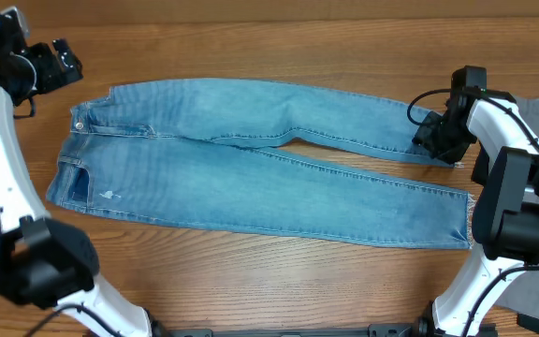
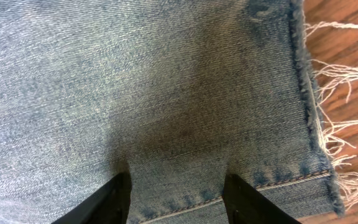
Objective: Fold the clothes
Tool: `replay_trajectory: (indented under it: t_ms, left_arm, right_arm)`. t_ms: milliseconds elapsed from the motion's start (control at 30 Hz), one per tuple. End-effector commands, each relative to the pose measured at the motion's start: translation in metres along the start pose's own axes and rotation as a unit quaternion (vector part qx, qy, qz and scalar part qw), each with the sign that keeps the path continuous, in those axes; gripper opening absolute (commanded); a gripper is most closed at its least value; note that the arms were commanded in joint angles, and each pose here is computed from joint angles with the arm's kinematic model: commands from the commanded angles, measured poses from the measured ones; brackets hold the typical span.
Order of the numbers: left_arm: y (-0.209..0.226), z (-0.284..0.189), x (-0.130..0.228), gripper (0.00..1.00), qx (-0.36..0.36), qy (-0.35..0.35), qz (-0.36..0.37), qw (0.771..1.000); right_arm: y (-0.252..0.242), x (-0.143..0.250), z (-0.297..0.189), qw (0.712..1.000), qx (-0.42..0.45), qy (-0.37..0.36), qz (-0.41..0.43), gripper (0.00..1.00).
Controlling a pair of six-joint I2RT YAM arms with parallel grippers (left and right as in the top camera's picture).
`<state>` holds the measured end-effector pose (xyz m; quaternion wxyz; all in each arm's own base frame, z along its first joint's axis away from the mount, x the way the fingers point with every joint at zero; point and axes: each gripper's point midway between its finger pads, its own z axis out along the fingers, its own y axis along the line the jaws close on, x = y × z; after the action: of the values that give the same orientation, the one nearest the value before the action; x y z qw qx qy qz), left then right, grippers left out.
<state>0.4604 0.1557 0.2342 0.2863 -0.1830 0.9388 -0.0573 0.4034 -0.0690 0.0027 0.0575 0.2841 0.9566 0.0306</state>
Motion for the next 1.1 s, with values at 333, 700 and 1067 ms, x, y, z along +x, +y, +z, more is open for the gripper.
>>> replay_trajectory:
  t_ms: [333,700,1067]
  left_arm:
    - [0.048,0.165,0.034,1.00,-0.009,0.082,-0.065,0.994]
    - [0.061,0.167,0.039,1.00,0.042,0.096,-0.241,0.965]
    - [0.066,0.168,0.048,1.00,0.048,0.113,-0.272,0.954]
  right_arm:
    - [-0.025,0.025,0.025,0.999,0.032,0.043,-0.007,0.57]
    - [-0.026,0.028,0.025,0.998,0.035,0.048,-0.007,0.59]
    - [-0.028,0.026,0.025,0.998,0.039,0.044,-0.009,0.59]
